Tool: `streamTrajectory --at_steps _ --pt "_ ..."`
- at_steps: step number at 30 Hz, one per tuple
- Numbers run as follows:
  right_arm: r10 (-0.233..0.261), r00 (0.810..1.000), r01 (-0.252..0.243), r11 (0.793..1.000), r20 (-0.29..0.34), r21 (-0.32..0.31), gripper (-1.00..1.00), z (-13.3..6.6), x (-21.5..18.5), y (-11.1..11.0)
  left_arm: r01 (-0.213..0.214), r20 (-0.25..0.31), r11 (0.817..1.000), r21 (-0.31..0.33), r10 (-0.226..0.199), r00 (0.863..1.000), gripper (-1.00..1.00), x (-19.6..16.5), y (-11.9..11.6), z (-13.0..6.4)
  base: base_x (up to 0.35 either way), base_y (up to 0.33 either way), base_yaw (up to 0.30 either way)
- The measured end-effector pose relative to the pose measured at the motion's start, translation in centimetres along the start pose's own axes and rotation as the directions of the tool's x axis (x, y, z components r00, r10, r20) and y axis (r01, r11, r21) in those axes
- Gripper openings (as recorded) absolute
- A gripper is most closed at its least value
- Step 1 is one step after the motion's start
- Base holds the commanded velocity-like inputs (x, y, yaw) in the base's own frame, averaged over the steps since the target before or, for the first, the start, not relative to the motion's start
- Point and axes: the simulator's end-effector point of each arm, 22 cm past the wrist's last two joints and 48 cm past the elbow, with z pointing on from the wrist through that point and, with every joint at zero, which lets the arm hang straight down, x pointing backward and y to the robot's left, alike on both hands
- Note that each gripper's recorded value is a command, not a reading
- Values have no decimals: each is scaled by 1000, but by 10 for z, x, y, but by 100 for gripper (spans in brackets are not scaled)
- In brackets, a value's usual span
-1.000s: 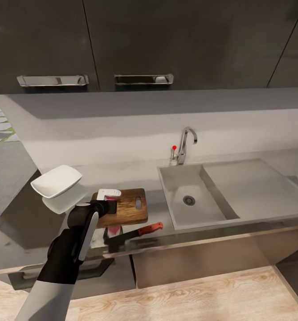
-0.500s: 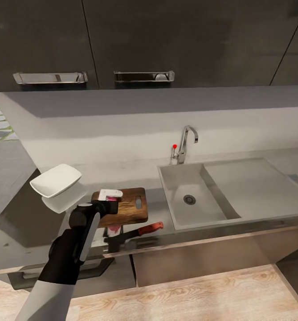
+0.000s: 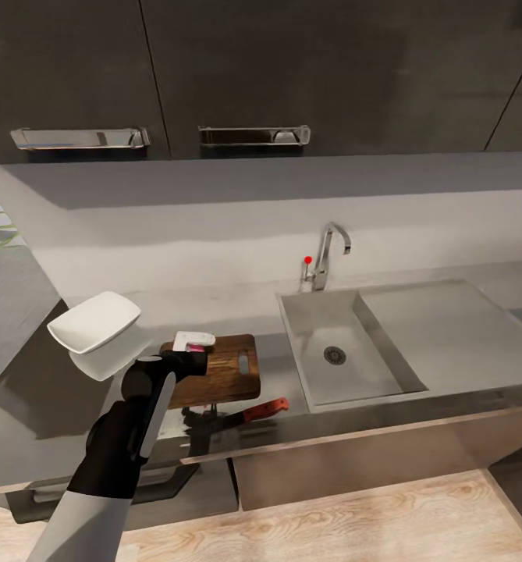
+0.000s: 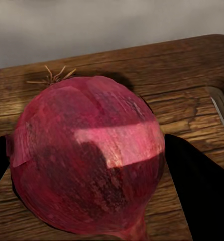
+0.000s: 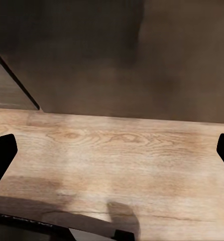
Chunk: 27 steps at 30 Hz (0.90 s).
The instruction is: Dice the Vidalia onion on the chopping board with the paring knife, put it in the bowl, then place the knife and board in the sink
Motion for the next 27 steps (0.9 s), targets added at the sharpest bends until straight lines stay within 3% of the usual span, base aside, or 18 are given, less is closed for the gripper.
streamTrajectory --at_steps 27 --pt "4 1000 -4 1000 -26 -5 100 -1 10 3 2 -36 1000 1 -2 999 -100 16 1 13 0 0 0"
